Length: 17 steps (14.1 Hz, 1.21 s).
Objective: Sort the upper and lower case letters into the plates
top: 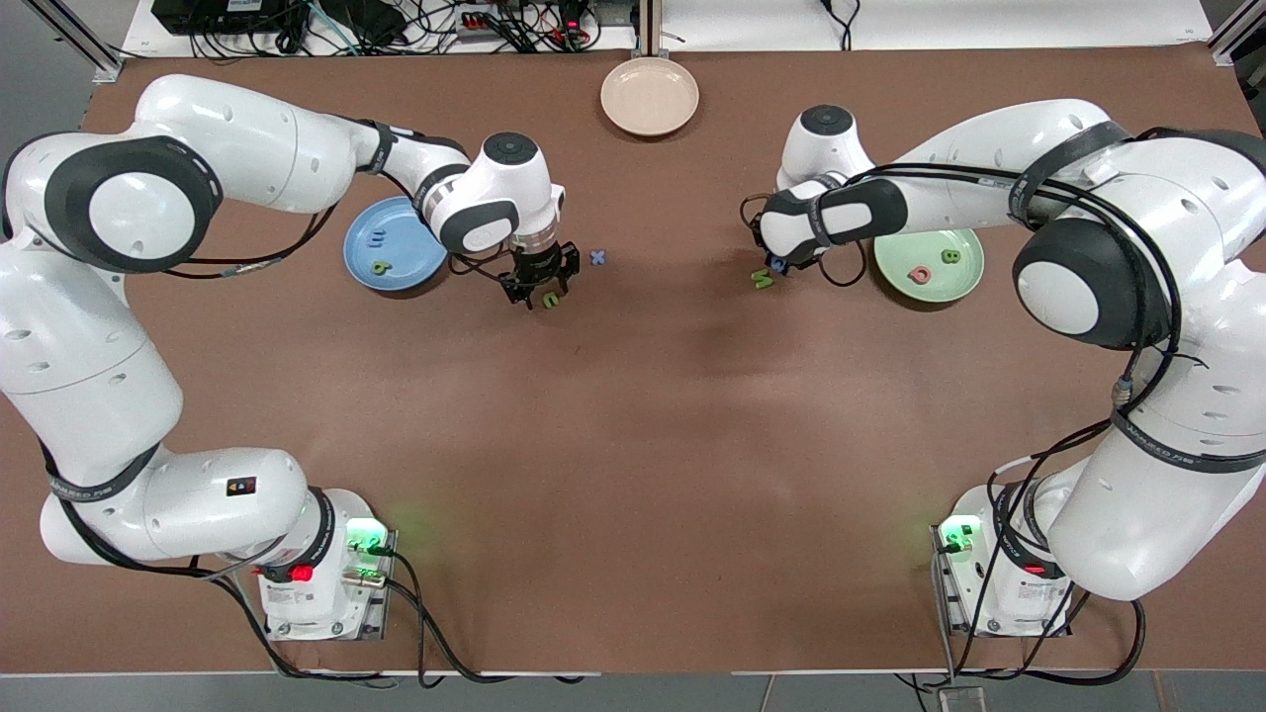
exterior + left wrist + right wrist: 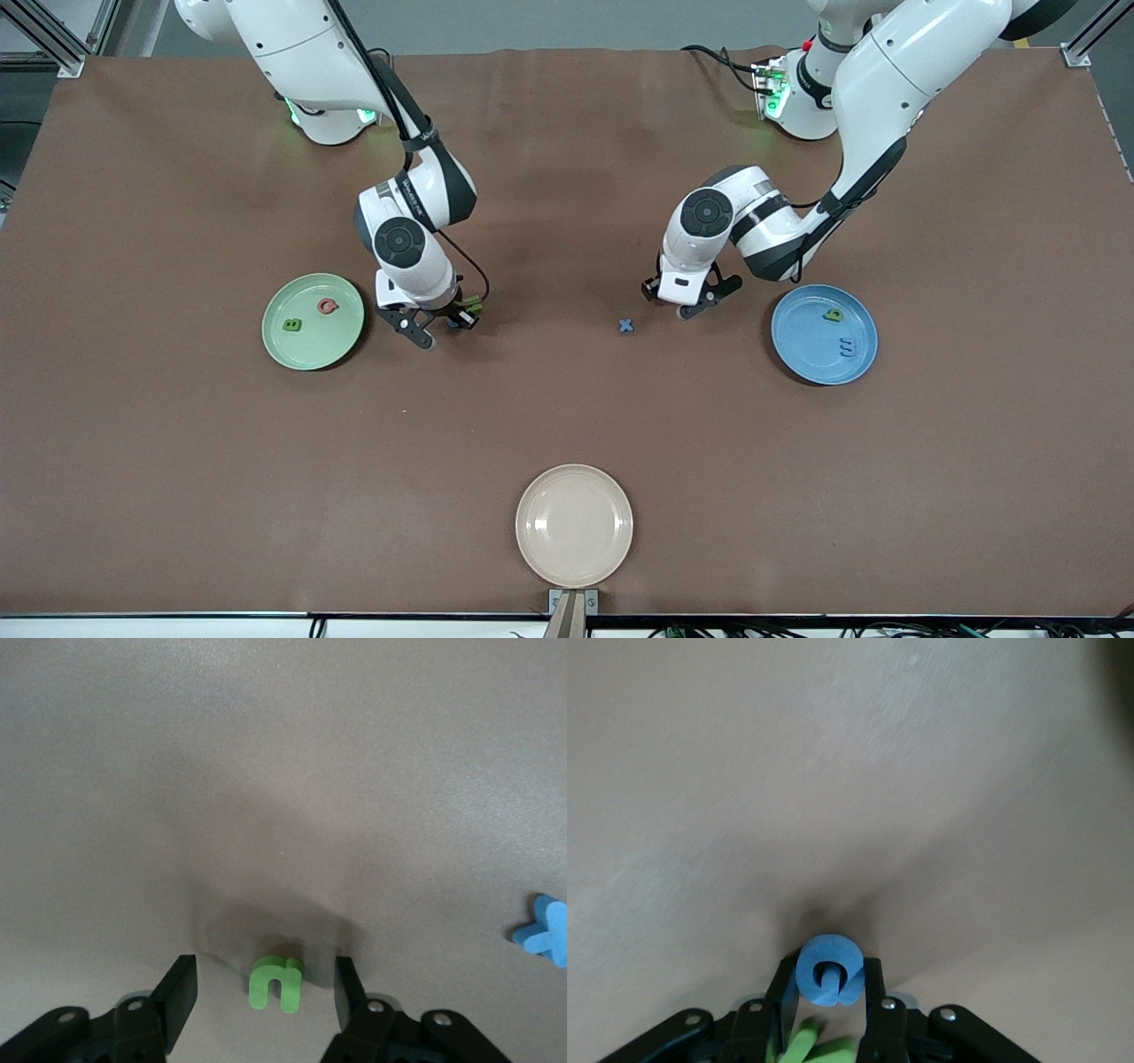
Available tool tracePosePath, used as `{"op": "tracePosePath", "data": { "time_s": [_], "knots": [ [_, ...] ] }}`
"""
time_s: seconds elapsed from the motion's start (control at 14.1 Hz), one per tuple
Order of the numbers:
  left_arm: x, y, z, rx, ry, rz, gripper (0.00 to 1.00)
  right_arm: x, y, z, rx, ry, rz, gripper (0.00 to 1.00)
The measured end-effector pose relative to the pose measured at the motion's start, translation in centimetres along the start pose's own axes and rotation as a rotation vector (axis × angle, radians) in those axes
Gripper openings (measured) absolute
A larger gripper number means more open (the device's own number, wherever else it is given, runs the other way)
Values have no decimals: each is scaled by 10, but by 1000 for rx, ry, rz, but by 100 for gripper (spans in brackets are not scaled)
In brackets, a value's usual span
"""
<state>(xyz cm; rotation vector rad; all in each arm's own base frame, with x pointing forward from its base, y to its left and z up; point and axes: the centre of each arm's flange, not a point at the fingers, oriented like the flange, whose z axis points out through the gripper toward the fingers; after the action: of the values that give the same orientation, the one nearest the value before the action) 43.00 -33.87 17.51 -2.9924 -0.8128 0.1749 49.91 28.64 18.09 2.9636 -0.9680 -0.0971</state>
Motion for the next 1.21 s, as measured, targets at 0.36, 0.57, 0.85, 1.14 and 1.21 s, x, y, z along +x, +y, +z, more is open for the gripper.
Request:
{"op": "tracePosePath", "data": {
  "time_s": [0.36,0.57,0.85,1.14,1.21],
  "knots": [
    [-3,0,2,3,-2,2,62,96,64,-44,-17,-53,-123,34],
    [-8,2,2,-1,-3,-6,57,142,111,-67,-4,-78,-199,34],
    [-9,4,1,-10,-3,-22,46,157,144,-55,2,-82,-237,34],
    [-10,4,1,-14,11,-4,40,159,161,-40,17,-50,-254,34],
    [-10,4,1,-17,15,1,34,159,163,-38,17,-50,-255,34]
  ]
}}
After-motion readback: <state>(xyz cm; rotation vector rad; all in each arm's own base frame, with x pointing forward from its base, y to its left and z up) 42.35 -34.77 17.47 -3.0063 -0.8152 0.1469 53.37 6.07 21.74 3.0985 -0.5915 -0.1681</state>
